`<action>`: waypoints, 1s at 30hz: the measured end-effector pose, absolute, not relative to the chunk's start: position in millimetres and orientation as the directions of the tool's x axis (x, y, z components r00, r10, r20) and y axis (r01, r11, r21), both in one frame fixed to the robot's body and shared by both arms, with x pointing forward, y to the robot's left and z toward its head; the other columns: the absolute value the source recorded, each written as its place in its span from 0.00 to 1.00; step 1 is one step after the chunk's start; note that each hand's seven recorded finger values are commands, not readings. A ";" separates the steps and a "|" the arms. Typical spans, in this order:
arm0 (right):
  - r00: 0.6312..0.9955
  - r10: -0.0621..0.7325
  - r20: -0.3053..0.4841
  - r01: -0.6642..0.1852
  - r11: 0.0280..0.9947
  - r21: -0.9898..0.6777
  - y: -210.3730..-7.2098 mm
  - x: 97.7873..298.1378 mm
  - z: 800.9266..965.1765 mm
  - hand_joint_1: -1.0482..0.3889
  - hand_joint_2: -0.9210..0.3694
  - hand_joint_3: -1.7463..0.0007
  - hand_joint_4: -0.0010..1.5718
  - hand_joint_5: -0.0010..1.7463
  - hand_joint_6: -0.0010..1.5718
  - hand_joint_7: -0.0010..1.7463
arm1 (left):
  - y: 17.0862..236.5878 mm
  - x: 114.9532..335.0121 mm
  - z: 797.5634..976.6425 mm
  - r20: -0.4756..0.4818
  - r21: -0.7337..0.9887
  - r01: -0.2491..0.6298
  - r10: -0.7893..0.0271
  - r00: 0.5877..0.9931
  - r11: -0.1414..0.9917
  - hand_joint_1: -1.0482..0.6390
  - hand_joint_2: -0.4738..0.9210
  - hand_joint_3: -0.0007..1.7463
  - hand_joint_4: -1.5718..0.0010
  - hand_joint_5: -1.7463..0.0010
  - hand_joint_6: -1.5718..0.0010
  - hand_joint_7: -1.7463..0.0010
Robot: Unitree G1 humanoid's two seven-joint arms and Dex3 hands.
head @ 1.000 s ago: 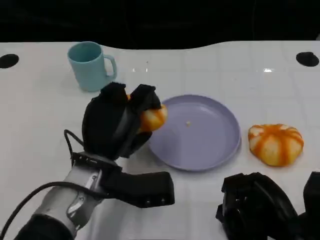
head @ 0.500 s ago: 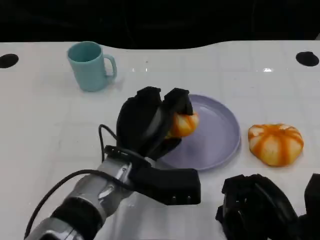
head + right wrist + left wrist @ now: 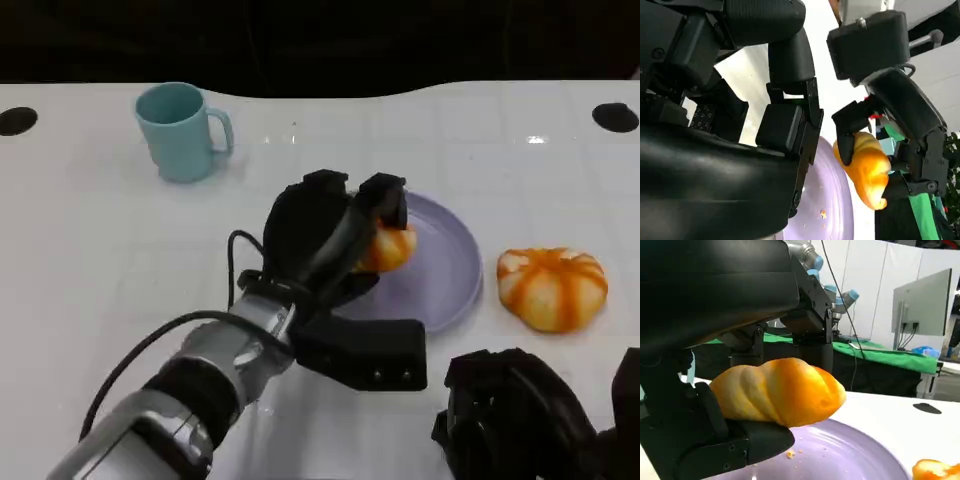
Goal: Grasp the bread from the table and place it into the plate.
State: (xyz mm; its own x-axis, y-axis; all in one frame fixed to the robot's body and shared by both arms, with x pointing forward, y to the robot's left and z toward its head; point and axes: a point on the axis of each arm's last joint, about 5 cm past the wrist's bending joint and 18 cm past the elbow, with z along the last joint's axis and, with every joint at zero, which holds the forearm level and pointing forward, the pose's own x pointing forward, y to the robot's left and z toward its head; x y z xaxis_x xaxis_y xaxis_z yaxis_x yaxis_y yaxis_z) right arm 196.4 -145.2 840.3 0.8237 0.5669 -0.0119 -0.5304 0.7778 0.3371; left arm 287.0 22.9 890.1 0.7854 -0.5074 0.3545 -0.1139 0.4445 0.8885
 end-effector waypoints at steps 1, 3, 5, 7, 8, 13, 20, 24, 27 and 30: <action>0.824 0.567 -0.012 -0.531 0.778 0.337 -145.1 196.9 840.4 0.00 0.74 0.17 0.97 0.77 1.00 0.57 | 22.7 288.0 891.2 0.342 0.895 -0.105 -0.515 0.786 0.434 0.33 0.64 0.59 0.52 0.25 0.56 0.57; 0.823 0.568 -0.014 -0.531 0.777 0.339 -144.8 197.9 839.9 0.00 0.74 0.17 0.97 0.77 1.00 0.56 | 22.5 289.7 893.5 0.290 0.913 -0.062 -0.537 0.792 0.402 0.31 0.72 0.44 0.61 0.32 0.65 0.67; 0.821 0.570 -0.017 -0.531 0.775 0.343 -144.4 198.4 839.1 0.00 0.74 0.17 0.97 0.77 1.00 0.56 | 23.4 291.1 895.0 0.228 0.929 -0.006 -0.558 0.798 0.371 0.25 0.90 0.18 0.72 0.47 0.75 0.74; 0.821 0.570 -0.016 -0.531 0.774 0.345 -144.1 198.8 839.0 0.00 0.74 0.17 0.97 0.77 1.00 0.56 | 25.8 292.5 896.0 0.170 0.939 0.044 -0.573 0.802 0.340 0.17 0.97 0.12 0.84 0.53 0.86 0.78; 0.821 0.570 -0.016 -0.531 0.774 0.346 -144.1 198.8 839.0 0.00 0.74 0.17 0.97 0.77 1.00 0.56 | 27.0 293.6 897.2 0.136 0.944 0.072 -0.581 0.803 0.321 0.11 0.99 0.14 0.94 0.54 0.94 0.75; 0.821 0.570 -0.009 -0.533 0.774 0.342 -143.6 199.7 839.1 0.00 0.74 0.17 0.97 0.76 1.00 0.56 | 31.6 299.5 907.0 -0.022 0.963 0.178 -0.602 0.798 0.200 0.00 1.00 0.24 1.00 0.66 1.00 0.87; 0.822 0.570 -0.007 -0.535 0.774 0.339 -143.7 199.7 838.8 0.00 0.77 0.14 0.97 0.76 1.00 0.56 | 36.2 305.3 924.3 -0.142 0.964 0.251 -0.617 0.774 0.093 0.00 1.00 0.30 1.00 0.61 1.00 0.85; 0.823 0.568 -0.007 -0.533 0.776 0.338 -143.6 199.9 838.9 0.00 0.76 0.14 0.98 0.76 1.00 0.56 | 38.0 306.6 932.3 -0.136 0.968 0.238 -0.625 0.769 0.083 0.00 1.00 0.31 1.00 0.58 1.00 0.82; 0.823 0.568 -0.006 -0.533 0.777 0.336 -143.6 200.1 839.1 0.00 0.76 0.14 0.97 0.77 1.00 0.56 | 39.7 306.3 936.7 -0.110 0.969 0.225 -0.631 0.768 0.104 0.00 1.00 0.29 1.00 0.52 1.00 0.77; 0.825 0.565 -0.008 -0.530 0.778 0.337 -143.5 200.3 839.2 0.00 0.76 0.14 0.97 0.77 1.00 0.56 | 45.0 303.0 935.4 -0.072 0.961 0.223 -0.637 0.767 0.160 0.01 1.00 0.23 0.94 0.45 0.98 0.67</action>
State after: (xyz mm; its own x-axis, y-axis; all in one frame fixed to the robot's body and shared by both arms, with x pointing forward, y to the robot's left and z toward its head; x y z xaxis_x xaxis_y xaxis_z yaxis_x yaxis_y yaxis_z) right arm 200.3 -143.5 839.2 0.8249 0.5652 -0.0078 -0.5300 0.7782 0.3369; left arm 303.0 45.0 935.4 0.7671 -0.6375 -0.0717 0.2232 0.1605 0.9615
